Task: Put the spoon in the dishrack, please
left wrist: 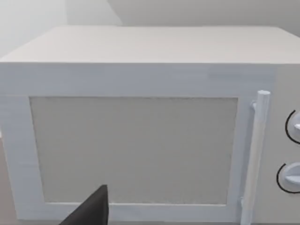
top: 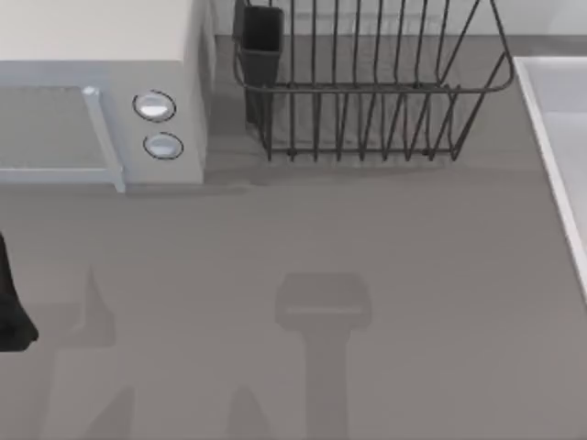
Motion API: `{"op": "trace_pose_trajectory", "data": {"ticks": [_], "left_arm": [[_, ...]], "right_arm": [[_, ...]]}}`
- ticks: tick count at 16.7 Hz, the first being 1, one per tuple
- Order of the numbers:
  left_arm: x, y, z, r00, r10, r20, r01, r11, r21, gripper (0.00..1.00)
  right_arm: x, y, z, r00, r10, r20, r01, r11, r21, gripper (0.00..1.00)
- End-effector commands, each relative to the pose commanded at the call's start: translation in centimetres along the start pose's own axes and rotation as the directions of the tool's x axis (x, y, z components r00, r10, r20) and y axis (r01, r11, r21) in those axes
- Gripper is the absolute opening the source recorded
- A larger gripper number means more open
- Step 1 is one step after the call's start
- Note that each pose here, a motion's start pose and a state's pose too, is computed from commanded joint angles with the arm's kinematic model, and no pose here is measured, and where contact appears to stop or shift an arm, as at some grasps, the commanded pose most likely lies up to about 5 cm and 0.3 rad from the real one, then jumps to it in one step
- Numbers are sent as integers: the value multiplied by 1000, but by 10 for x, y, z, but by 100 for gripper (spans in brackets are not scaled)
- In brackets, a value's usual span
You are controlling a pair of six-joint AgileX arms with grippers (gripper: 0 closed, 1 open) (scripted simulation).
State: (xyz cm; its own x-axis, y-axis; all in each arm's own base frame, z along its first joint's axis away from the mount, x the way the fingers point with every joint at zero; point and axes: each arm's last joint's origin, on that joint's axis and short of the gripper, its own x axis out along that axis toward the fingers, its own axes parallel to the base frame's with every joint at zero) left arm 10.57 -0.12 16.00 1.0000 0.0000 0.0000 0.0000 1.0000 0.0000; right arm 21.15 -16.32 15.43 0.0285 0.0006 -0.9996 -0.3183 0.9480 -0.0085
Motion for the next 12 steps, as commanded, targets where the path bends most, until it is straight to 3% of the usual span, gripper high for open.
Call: {"op": "trace_pose_trajectory", "data": {"ticks": [6, 9, 12], "left_arm": [[0, 0, 0, 1000, 0, 0, 0, 1000, 0, 100], [0, 0, 0, 1000, 0, 0, 0, 1000, 0, 100], [0, 0, 0, 1000, 0, 0, 0, 1000, 0, 100]], "right_arm": [[-97, -1, 2, 998, 50, -33, -50, 999, 2, 0], [-141, 8, -2, 999, 29, -19, -29, 1000, 6, 0], [-161, 15, -5, 1000, 8, -6, -8, 1000, 7, 0]]}}
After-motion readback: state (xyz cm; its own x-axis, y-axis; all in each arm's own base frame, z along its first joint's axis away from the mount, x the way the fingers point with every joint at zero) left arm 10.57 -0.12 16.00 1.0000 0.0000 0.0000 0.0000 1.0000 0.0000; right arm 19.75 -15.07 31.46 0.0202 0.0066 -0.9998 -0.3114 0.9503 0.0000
